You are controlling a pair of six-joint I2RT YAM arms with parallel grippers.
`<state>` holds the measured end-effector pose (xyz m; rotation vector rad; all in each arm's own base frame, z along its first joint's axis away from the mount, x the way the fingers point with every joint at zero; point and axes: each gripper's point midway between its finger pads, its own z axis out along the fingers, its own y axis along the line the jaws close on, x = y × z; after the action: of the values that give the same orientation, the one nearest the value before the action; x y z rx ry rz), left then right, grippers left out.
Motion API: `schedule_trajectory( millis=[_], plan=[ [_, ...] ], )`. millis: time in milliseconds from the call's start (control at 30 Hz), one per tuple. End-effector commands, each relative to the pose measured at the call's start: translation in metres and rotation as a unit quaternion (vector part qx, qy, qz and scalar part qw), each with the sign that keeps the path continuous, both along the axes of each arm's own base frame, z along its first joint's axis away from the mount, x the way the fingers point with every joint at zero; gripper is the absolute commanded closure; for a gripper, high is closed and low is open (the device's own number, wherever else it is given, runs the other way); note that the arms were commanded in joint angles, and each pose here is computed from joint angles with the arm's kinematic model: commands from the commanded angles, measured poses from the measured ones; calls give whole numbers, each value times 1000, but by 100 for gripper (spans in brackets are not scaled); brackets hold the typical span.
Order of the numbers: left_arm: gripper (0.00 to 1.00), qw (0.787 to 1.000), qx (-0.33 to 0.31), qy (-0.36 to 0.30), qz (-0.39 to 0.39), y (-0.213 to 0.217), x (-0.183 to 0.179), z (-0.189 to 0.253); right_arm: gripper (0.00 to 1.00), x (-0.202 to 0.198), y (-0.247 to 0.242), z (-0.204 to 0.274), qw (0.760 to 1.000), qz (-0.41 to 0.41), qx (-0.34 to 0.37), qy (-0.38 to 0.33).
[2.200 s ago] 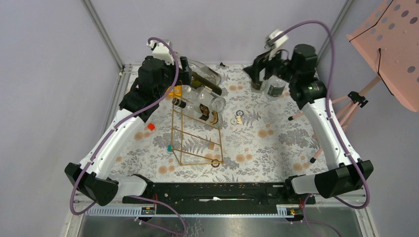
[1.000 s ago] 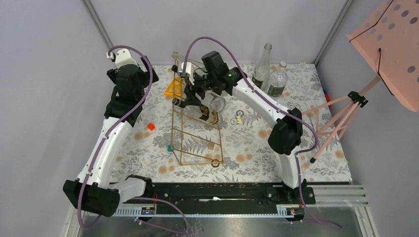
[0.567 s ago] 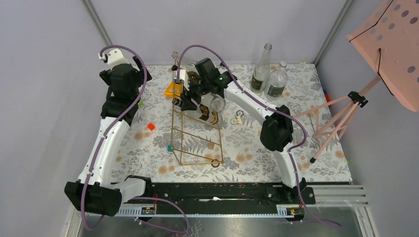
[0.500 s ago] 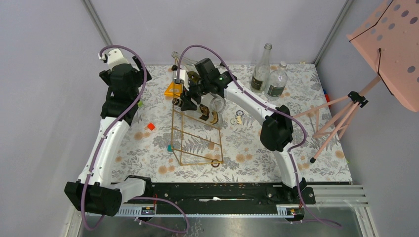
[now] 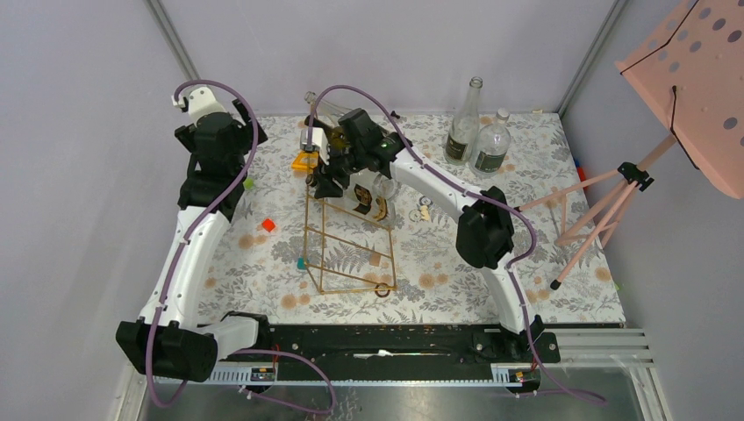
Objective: Take the wine bottle off the wine rack
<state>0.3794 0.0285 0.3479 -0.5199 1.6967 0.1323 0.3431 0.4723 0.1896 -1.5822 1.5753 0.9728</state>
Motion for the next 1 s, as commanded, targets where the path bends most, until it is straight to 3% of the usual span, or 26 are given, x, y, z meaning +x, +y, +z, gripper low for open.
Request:
schedule_trajectory(
  millis=[0,200,333,367,633,800,967],
  plan=[
    [1,1000,-7,-17,-2,0,4,7,45,3,11,7,1000,-1,11,-16],
    [1,1000,-7,-16,-1,0,5,6,62,2,6,8,1000,1,4,-27],
    [1,1000,-8,-14,-1,1,6,4,92,4,1,19,999,-8,4,-46],
    [1,1000,-8,-14,-1,1,7,4,94,3,-1,23,999,-6,5,-50],
    [1,1000,-6,-11,-2,1,7,4,100,-8,-10,66,993,-4,61,-102],
    [1,1000,-6,-10,-13,-3,10,2,100,-7,-22,114,979,-61,127,-146],
    [1,998,-8,-13,-61,-18,16,3,100,-4,-34,138,972,-111,146,-148]
  ],
)
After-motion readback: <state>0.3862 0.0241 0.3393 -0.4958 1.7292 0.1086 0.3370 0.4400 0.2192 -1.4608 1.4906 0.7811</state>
